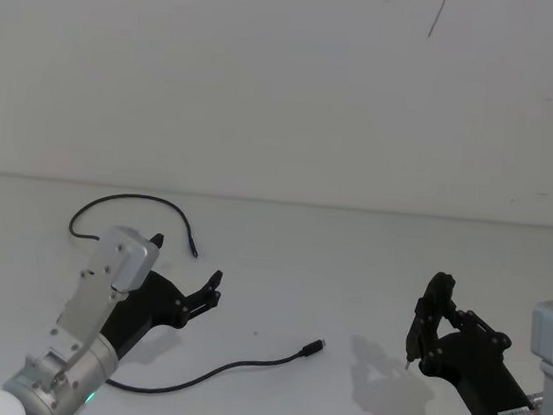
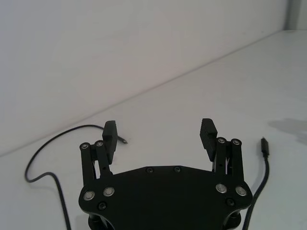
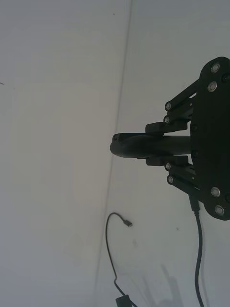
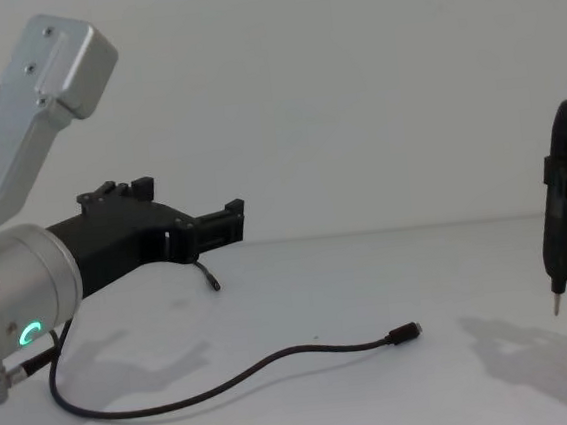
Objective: Pick up the data cable with the one hand.
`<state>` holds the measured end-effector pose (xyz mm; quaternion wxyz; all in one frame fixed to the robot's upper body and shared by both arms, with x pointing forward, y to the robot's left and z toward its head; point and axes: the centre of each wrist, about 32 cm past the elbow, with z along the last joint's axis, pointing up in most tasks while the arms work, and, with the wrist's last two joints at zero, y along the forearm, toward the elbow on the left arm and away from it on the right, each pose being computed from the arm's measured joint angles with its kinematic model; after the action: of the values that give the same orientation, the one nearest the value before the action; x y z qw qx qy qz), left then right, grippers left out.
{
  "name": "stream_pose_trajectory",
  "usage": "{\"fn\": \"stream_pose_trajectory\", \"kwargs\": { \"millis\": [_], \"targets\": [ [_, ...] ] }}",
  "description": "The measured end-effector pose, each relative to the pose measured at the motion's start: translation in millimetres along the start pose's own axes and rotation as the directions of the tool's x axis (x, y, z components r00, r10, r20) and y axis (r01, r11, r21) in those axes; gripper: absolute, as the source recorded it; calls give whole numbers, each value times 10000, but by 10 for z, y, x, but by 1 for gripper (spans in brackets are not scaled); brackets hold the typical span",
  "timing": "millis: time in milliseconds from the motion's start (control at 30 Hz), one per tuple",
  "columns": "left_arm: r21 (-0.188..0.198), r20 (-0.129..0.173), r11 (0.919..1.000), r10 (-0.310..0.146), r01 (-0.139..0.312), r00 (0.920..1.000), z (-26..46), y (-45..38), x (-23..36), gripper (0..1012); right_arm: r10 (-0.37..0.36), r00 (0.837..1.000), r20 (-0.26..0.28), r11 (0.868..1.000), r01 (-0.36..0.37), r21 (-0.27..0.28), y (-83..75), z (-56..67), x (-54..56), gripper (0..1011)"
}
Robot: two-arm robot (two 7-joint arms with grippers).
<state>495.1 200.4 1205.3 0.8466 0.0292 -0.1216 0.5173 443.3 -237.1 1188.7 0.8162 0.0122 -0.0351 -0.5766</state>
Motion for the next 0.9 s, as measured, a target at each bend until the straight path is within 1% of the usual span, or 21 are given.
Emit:
{"fn": "stream_pose_trajectory", "kwargs": {
  "millis": [133, 167, 267, 300, 333, 400, 433, 467, 533, 600, 633, 700, 767, 867, 900],
  "targets": [
    [69, -101, 9991, -423, 424, 9991, 6, -19, 51, 1001, 0, 10000, 0, 10000, 0, 0, 0, 0, 0, 269],
    [110, -142, 9980, -622, 624, 9980, 9, -26, 70, 1001, 0, 10000, 1, 10000, 0, 0, 0, 0, 0, 269],
    [177, -172, 9959, -881, 884, 9960, 15, -37, 100, 1001, 0, 10000, 0, 10000, 0, 0, 0, 0, 0, 269],
    [200, -186, 9949, -982, 986, 9950, 18, -40, 109, 1001, 0, 10000, 0, 10000, 0, 0, 0, 0, 0, 269],
    [262, -217, 9925, -1190, 1196, 9927, 24, -47, 128, 1001, 0, 10000, 0, 10000, 0, 0, 0, 0, 0, 269],
    [322, -236, 9898, -1382, 1389, 9901, 32, -52, 145, 1001, 0, 10000, 0, 10000, 0, 0, 0, 0, 0, 269],
    [413, -256, 9863, -1587, 1597, 9870, 38, -56, 165, 1001, 0, 10000, 0, 10000, 0, 0, 0, 0, 0, 269],
    [442, -251, 9852, -1645, 1654, 9861, 41, -58, 173, 1001, 0, 10000, 0, 10000, 0, 0, 0, 0, 0, 269],
    [587, -288, 9795, -1912, 1926, 9811, 48, -61, 194, 1001, 0, 10000, 0, 10000, 0, -1, 0, 0, 0, 269],
    [676, -297, 9758, -2066, 2082, 9780, 53, -61, 208, 1001, 0, 10000, 0, 10000, 0, -1, 0, 0, 0, 269],
    [776, -325, 9714, -2226, 2245, 9744, 56, -61, 219, 1001, 0, 10000, 0, 10000, 0, 0, 0, 0, 0, 269],
    [871, -349, 9673, -2360, 2382, 9711, 57, -60, 228, 1001, 0, 10000, 0, 10000, 0, -1, 0, 0, 0, 269],
    [1009, -375, 9607, -2559, 2584, 9660, 59, -59, 243, 1001, 0, 10000, 0, 10000, 0, 0, 0, 0, 0, 269],
    [1124, -394, 9548, -2726, 2753, 9613, 60, -59, 255, 1001, 0, 10000, 0, 10000, 0, 0, 0, 0, 0, 269],
    [1203, -414, 9504, -2839, 2868, 9580, 61, -59, 263, 1001, 0, 10000, 0, 10000, 0, 0, 0, 0, 0, 269]
  ]
}}
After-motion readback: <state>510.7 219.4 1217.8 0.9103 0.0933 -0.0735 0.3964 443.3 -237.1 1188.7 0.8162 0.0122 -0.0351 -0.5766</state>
